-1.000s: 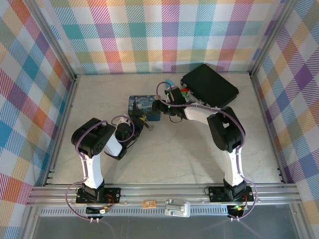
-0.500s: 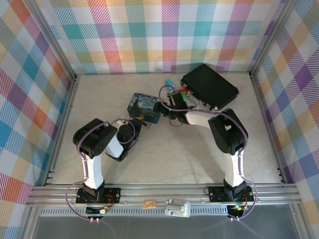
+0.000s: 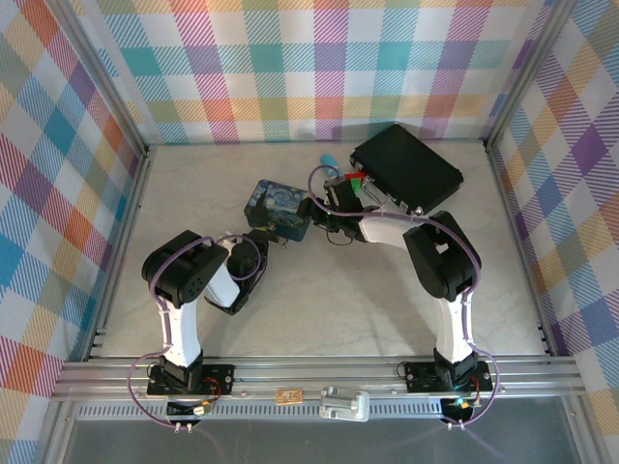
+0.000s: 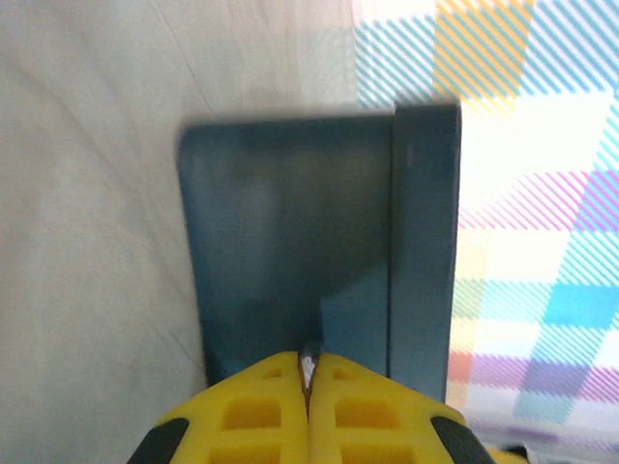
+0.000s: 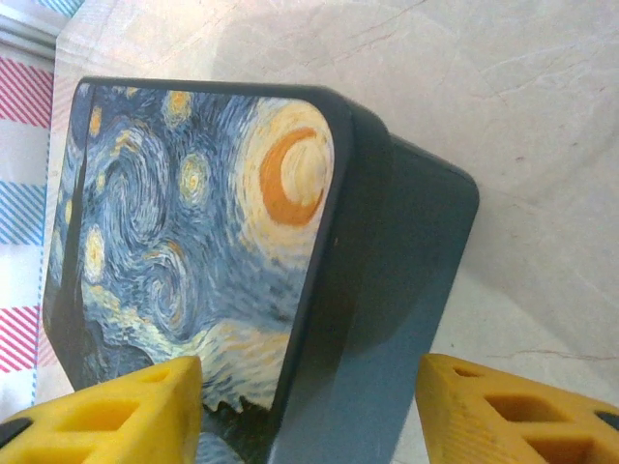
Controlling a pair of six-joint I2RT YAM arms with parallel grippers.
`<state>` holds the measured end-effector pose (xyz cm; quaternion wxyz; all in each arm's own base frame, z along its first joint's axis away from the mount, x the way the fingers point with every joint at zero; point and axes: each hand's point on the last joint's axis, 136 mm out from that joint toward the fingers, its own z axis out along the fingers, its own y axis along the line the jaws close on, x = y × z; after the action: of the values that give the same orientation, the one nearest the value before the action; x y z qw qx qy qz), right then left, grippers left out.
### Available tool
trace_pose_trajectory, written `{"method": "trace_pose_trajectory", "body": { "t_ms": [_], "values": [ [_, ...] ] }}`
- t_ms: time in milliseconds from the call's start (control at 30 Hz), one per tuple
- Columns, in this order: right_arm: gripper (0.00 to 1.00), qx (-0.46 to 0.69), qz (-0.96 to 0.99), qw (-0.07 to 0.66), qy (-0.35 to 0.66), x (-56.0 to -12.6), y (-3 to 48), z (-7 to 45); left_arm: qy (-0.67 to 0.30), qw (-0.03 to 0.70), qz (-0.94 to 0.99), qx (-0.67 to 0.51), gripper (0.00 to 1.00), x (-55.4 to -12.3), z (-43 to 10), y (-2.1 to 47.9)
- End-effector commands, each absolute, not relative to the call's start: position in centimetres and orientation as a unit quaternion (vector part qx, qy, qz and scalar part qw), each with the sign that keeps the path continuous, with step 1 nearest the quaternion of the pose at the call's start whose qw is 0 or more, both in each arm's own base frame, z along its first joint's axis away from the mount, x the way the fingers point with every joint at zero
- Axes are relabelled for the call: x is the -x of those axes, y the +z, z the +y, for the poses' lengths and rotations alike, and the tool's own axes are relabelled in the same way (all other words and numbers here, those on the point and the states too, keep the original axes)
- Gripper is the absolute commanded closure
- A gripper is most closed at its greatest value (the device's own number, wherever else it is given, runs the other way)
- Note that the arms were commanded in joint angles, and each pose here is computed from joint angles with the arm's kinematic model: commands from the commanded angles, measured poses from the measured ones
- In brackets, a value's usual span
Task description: Unlock a padlock with a key
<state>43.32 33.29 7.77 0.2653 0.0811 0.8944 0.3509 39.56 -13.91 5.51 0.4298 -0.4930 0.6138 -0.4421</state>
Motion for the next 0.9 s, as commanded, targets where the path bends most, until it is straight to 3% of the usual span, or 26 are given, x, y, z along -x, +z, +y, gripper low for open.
{"method": "trace_pose_trajectory", "body": {
  "t_ms": [0,200,433,600,867],
  "values": [
    [0.42,-0.125,0.918,0.247,0.283,-42.9,4.0,30.1,-0.388,0.456,0.605,0.524,1.00,-39.3,-11.3,4.5],
    [0.41,-0.098,0.910,0.272,0.299,-44.1,6.9,31.0,-0.390,0.454,0.626,0.500,1.00,-38.7,-11.7,5.6],
    [0.26,-0.008,0.898,0.297,0.325,-43.8,12.5,32.5,-0.399,0.427,0.680,0.444,1.00,-36.8,-13.1,7.7],
    [0.17,0.065,0.907,0.296,0.293,-41.1,14.6,31.0,-0.373,0.388,0.761,0.362,1.00,-34.7,-15.3,9.8],
    [0.00,0.097,0.938,0.250,0.218,-34.2,12.1,25.0,-0.296,0.331,0.874,0.197,1.00,-29.3,-18.8,12.2]
  ]
}}
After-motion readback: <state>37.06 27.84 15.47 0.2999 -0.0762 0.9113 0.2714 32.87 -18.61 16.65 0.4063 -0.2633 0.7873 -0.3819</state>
